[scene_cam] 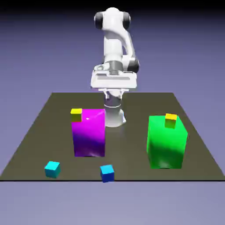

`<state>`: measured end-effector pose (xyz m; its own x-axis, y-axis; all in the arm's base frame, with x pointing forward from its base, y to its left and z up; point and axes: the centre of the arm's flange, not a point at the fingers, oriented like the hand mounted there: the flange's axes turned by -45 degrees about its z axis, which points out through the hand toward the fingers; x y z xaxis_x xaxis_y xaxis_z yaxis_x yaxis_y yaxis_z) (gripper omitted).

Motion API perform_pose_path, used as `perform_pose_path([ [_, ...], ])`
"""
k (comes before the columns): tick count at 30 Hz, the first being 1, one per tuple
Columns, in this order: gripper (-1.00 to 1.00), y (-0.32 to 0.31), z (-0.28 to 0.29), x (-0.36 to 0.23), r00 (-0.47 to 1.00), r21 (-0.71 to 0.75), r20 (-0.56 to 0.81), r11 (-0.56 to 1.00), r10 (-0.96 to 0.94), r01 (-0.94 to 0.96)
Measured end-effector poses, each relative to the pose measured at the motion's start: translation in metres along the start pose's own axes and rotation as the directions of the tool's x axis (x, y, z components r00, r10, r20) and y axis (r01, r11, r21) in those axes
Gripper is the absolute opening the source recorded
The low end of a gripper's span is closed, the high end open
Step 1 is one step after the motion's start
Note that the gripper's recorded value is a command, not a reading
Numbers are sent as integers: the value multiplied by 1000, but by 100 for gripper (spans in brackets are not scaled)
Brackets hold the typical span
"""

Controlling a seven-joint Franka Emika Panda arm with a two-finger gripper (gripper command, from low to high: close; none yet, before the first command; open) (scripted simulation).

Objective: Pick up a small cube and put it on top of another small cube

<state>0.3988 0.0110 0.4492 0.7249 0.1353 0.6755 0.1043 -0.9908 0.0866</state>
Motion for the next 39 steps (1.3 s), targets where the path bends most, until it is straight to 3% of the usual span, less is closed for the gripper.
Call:
perform_pose_path([
  [7,0,-32,78,-5,850,89,251,885,-464,457],
  [16,0,-60,179,-41,293,347,423,453,-857,821],
  [21,0,-68,233,-71,-100,511,423,146,-901,847],
  [26,0,-71,285,-104,-477,657,356,-148,-804,739],
  [32,0,-46,331,-139,-485,660,354,-154,-800,736],
  [33,-100,-44,334,-142,-485,660,353,-155,-800,735],
  [39,-100,-69,291,-108,-485,661,354,-153,-800,735],
])
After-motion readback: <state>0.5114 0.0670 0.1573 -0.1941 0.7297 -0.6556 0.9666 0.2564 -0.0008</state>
